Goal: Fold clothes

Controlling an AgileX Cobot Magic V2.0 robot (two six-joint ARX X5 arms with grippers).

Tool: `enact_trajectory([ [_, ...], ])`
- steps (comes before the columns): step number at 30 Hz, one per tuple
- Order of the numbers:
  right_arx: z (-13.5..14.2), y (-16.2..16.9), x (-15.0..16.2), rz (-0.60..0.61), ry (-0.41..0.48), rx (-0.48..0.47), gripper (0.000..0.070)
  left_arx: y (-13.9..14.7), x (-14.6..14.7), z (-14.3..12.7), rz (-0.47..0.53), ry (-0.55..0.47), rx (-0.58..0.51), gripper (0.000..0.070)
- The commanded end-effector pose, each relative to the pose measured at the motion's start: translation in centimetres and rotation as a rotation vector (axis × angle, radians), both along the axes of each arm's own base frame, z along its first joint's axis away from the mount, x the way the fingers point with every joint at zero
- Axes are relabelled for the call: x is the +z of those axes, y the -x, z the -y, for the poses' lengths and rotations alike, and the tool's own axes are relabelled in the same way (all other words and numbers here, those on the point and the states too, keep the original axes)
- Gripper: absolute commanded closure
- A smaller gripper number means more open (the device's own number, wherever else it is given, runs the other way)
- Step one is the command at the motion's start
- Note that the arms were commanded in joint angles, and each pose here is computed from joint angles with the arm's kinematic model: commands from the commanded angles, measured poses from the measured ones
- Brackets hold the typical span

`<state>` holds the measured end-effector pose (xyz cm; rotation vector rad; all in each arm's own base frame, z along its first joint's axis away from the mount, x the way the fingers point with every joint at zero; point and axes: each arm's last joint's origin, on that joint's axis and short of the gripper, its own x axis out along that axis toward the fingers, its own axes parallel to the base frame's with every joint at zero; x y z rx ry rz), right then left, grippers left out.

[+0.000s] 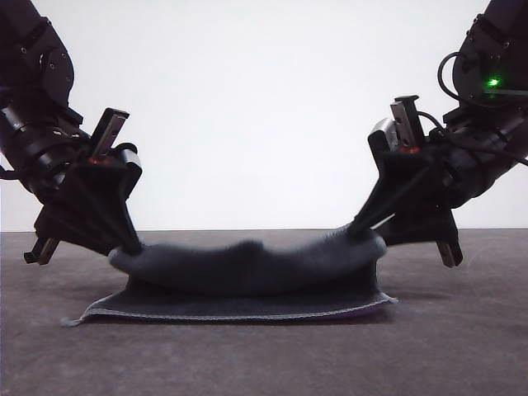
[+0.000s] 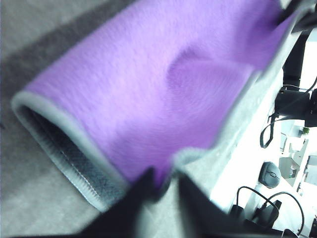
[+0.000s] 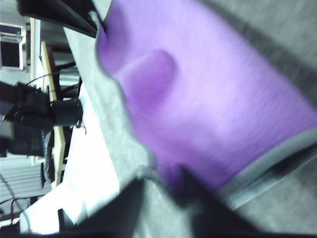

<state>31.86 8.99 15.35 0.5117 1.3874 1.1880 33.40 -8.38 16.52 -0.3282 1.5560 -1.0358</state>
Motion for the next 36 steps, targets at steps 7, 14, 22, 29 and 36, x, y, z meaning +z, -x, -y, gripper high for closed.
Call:
enact_trajectory([
  [7, -0.2, -0.3, 0.4, 0.041, -0.037, 0.021, 0.019, -0.3, 0.3, 0.0, 0.011, 0.015, -0.006, 0.0301],
  [14, 0.5, 0.1, 2.8, 0.114, -0.05, 0.02, 0.0189, -0.6, 2.3, -1.5, 0.051, 0.073, 0.044, 0.0301],
  [22, 2.2, 2.7, 9.9, 0.314, 0.047, -0.045, 0.019, 0.5, 8.0, -4.0, 0.236, 0.043, 0.133, 0.0301],
  [29, 3.5, 7.3, 15.7, 0.458, 0.283, -0.19, 0.0191, 3.2, 12.8, -5.2, 0.387, -0.179, 0.232, 0.0302],
  [36, 4.4, 11.5, 16.8, 0.508, 0.389, -0.304, 0.0191, 4.6, 14.6, -5.3, 0.439, -0.189, 0.251, 0.0304],
])
